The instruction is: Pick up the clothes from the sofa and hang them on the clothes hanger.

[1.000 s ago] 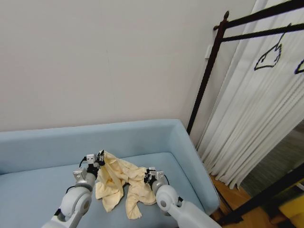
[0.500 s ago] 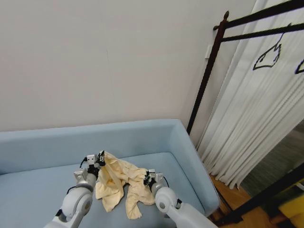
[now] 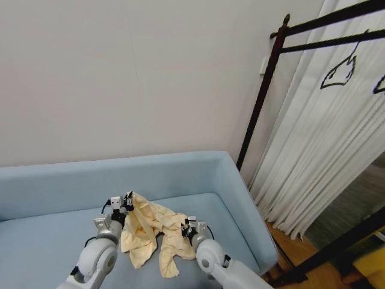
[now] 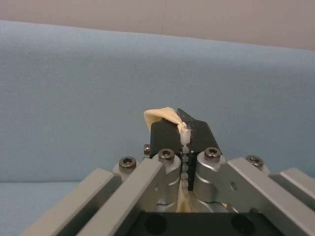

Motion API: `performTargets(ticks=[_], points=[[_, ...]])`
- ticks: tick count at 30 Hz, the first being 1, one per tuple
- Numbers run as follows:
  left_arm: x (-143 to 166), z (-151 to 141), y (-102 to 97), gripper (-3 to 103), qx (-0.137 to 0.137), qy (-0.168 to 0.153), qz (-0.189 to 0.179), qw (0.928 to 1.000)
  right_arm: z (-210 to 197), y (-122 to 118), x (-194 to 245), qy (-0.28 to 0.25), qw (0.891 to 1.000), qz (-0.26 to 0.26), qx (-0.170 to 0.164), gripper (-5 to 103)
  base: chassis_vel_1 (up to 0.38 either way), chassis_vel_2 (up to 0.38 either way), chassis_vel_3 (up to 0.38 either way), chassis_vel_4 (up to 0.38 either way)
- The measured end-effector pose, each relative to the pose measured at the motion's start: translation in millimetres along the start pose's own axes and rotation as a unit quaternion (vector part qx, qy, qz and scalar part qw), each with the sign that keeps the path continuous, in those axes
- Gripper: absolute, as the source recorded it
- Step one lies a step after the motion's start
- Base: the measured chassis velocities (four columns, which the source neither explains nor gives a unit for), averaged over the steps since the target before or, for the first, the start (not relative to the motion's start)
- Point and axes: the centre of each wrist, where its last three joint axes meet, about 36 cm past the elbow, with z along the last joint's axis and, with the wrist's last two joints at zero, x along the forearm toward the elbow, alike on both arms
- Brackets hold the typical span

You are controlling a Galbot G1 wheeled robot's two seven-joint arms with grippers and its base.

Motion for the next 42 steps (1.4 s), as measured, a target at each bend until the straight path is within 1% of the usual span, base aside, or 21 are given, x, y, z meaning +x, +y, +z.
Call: performTargets(ticks=[2, 7, 19, 20, 21, 22, 23, 25, 26, 27, 28, 29, 30, 31, 37, 40, 41, 42], points=[[1, 1, -0.3, 1, 0.000, 0.001, 0.000, 1.0000, -1, -1, 2, -0.001, 1.000, -0.001, -0.002, 3, 0.000, 0.000, 0.000, 0.000], [2, 1, -0.6, 1, 0.000, 0.001, 0.000, 1.0000, -4, -2, 7, -0.003, 1.000, -0.005, -0.010, 0, 0.000, 0.000, 0.000, 0.000], [4, 4, -2.3, 1, 0.005, 0.003, -0.002, 1.0000, -16, -11, 22, -0.004, 0.999, -0.018, -0.032, -1, 0.000, 0.000, 0.000, 0.000], [5, 4, -2.7, 1, 0.006, 0.003, -0.002, 1.0000, -16, -12, 22, -0.003, 0.999, -0.018, -0.032, 4, 0.000, 0.000, 0.000, 0.000], [5, 4, -3.0, 1, 0.006, 0.003, -0.002, 1.0000, -16, -12, 22, -0.003, 0.999, -0.018, -0.031, 4, 0.000, 0.000, 0.000, 0.000], [5, 4, -3.3, 1, 0.006, 0.003, -0.002, 1.0000, -17, -13, 22, -0.003, 0.999, -0.018, -0.031, 10, 0.000, 0.000, 0.000, 0.000], [5, 4, -3.3, 1, 0.006, 0.003, -0.002, 1.0000, -17, -13, 22, -0.003, 0.999, -0.018, -0.031, 10, 0.000, 0.000, 0.000, 0.000], [5, 4, -3.8, 1, 0.007, 0.002, -0.001, 1.0000, -16, -14, 22, -0.002, 0.999, -0.017, -0.032, 19, 0.000, 0.000, 0.000, 0.000], [5, 3, -4.0, 1, 0.007, 0.001, -0.001, 1.0000, -15, -14, 22, -0.001, 0.999, -0.017, -0.032, 15, 0.000, 0.000, 0.000, 0.000], [5, 3, -4.2, 1, 0.007, 0.001, 0.000, 1.0000, -14, -15, 22, -0.001, 0.999, -0.017, -0.033, 15, 0.000, 0.000, 0.000, 0.000], [5, 3, -4.2, 1, 0.007, 0.001, 0.000, 1.0000, -14, -15, 22, 0.000, 0.999, -0.018, -0.033, 9, 0.000, 0.000, 0.000, 0.000], [5, 3, -4.2, 1, 0.007, 0.001, 0.000, 1.0000, -14, -15, 22, 0.000, 0.999, -0.018, -0.033, 9, 0.000, 0.000, 0.000, 0.000], [6, 3, -4.3, 1, 0.007, 0.000, 0.000, 1.0000, -13, -15, 22, 0.000, 0.999, -0.018, -0.033, 4, 0.000, 0.000, 0.000, 0.000], [6, 2, -4.5, 1, 0.006, 0.000, 0.000, 1.0000, -13, -14, 22, 0.000, 0.999, -0.018, -0.034, 1, 0.000, 0.000, 0.000, 0.000], [7, 3, -4.3, 1, 0.006, 0.000, 0.001, 1.0000, -15, -14, 22, 0.001, 0.999, -0.021, -0.043, 0, 0.000, 0.000, 0.000, 0.000], [7, 3, -3.6, 1, 0.005, 0.000, 0.001, 1.0000, -20, -17, 24, 0.004, 0.998, -0.025, -0.057, 0, 0.000, 0.000, 0.000, 0.000], [7, 4, -3.1, 1, 0.005, -0.001, 0.001, 1.0000, -20, -18, 26, 0.008, 0.998, -0.028, -0.060, 3, 0.000, 0.000, 0.000, 0.000], [7, 4, -2.9, 1, 0.005, -0.001, 0.001, 1.0000, -20, -18, 26, 0.009, 0.998, -0.028, -0.060, 9, 0.000, 0.000, 0.000, 0.000]])
